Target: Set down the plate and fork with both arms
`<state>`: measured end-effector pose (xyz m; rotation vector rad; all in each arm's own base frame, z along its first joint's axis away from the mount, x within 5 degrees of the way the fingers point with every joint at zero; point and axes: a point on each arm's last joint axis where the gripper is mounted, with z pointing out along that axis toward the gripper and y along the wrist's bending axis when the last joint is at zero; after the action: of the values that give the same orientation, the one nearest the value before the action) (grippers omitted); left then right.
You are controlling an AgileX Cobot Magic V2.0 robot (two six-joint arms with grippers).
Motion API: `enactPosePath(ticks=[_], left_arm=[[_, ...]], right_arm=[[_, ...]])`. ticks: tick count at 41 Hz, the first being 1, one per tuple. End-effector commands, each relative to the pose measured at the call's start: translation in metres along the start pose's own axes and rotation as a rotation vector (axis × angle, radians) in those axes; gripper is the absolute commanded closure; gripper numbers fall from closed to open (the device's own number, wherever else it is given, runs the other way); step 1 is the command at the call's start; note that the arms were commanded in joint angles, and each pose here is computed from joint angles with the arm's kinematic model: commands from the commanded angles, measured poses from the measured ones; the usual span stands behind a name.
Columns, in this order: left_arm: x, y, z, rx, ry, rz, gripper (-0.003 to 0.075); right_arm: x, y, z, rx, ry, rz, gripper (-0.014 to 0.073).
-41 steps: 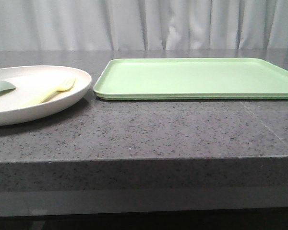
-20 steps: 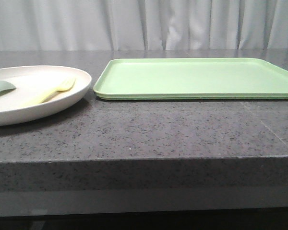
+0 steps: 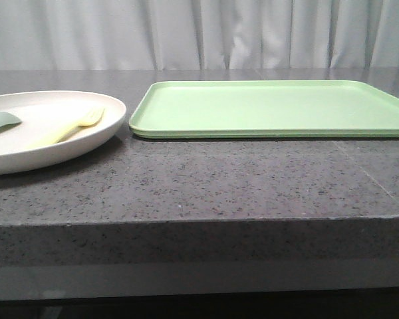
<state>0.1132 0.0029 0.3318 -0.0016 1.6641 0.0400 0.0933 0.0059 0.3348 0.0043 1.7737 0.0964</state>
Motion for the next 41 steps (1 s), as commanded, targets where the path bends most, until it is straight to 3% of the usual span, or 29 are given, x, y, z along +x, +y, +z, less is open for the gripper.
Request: enactPosePath(ticks=[1,16,25,41], left_arm=[[-0.019,0.0,0.009,0.003,-0.05,-0.014,0.0092],[-0.04,0.0,0.092,0.006,0.436,-0.04,0.0092],[-0.026,-0.001,0.139,0.002,0.769,-0.032,0.0092],[0.019,-0.005,0.19,0.018,0.986,-0.069,0.0092]], right_arm=[[-0.016,0.0,-0.001,0.001,-0.095,-0.002,-0.005],[-0.016,0.0,-0.001,0.001,-0.096,-0.002,-0.005],[-0.015,0.0,-0.001,0.001,-0.094,-0.002,-0.005],[-0.015,0.0,-0.001,0.001,-0.088,-0.002,-0.005]])
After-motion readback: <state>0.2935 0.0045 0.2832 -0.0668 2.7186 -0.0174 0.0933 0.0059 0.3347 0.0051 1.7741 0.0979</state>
